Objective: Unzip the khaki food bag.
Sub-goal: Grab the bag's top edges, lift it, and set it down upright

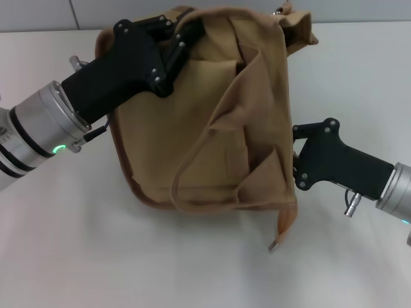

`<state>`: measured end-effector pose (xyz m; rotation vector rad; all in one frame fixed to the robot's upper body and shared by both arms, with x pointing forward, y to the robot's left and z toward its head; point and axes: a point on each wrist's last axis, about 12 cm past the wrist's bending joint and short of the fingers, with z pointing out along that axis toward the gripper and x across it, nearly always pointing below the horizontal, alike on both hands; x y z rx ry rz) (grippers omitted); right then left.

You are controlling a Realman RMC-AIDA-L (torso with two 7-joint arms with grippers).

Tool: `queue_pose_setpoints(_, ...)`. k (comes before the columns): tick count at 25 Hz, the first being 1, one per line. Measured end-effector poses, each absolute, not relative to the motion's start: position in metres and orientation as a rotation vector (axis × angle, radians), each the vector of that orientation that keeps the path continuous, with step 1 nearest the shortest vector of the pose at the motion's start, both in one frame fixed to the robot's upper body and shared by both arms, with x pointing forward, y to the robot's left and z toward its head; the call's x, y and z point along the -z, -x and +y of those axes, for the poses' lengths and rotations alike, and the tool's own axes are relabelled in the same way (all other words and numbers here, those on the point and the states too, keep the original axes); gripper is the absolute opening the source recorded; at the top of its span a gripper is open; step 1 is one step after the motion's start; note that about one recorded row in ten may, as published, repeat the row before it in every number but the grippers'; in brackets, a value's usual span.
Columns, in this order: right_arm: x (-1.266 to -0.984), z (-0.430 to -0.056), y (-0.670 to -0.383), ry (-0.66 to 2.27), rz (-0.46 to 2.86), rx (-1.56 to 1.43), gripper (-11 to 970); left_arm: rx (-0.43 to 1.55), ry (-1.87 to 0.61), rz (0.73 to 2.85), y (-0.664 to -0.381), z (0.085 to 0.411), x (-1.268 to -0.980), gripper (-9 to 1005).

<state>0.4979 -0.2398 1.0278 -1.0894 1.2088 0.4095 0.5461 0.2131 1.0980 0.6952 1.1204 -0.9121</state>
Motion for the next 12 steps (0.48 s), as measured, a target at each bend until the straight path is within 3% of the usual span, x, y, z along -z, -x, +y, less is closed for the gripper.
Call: queue_pose_setpoints(12,-1.020,-0.262,-0.483,0.992,1.277,-0.342,9,0.859,-0.577,1.102,-0.545,0.228,-1.099,84)
